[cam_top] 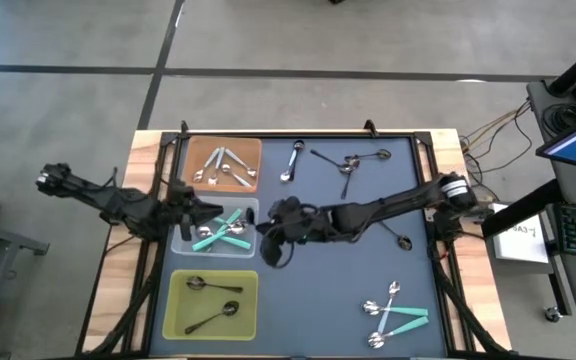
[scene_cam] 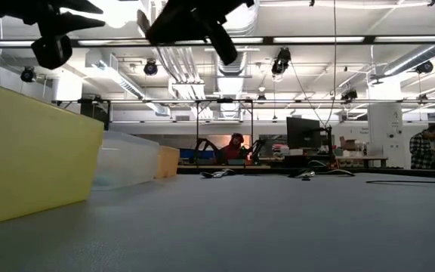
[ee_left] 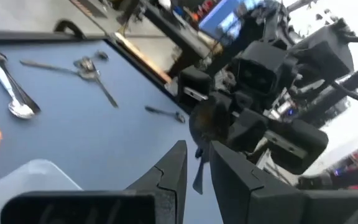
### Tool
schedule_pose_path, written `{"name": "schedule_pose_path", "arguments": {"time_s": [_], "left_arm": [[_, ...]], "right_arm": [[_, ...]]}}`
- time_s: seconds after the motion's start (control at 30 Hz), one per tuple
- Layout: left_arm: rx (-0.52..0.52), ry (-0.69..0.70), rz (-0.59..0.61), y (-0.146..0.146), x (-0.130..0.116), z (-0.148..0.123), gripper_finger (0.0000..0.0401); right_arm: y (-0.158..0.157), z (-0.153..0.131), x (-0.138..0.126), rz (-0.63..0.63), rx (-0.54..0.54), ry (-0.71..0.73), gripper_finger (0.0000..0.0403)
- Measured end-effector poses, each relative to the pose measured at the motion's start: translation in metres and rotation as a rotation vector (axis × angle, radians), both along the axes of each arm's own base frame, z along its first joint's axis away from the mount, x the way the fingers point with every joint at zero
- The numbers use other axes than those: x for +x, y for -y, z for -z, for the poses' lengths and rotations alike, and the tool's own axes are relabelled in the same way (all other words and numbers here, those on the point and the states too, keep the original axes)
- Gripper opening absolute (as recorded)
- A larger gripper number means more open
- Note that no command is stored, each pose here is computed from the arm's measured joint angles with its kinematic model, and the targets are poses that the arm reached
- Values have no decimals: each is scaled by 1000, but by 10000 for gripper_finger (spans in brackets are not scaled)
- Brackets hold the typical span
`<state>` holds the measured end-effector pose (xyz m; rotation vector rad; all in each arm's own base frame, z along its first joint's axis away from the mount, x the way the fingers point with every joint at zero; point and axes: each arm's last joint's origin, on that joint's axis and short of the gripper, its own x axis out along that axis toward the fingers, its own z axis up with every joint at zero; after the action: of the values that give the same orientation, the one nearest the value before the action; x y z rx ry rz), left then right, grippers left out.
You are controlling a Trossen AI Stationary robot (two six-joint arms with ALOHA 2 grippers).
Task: Sort silverware by color (type)
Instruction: Put the black spoon into the yellow bin
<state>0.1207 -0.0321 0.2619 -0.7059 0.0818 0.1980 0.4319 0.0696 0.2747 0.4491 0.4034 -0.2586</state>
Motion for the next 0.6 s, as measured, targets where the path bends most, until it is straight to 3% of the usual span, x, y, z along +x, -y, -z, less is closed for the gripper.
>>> {"name": "schedule_pose_path", "arguments": {"time_s": [0.27, 0.6], "left_arm": [[46, -74, 11, 4, 4, -4, 52], [103, -166, -2, -1, -8, -18, 52]], "right_arm": [[-44, 11, 27, -83, 24, 23, 9], [-72, 30, 90, -118, 103, 141, 9]]}}
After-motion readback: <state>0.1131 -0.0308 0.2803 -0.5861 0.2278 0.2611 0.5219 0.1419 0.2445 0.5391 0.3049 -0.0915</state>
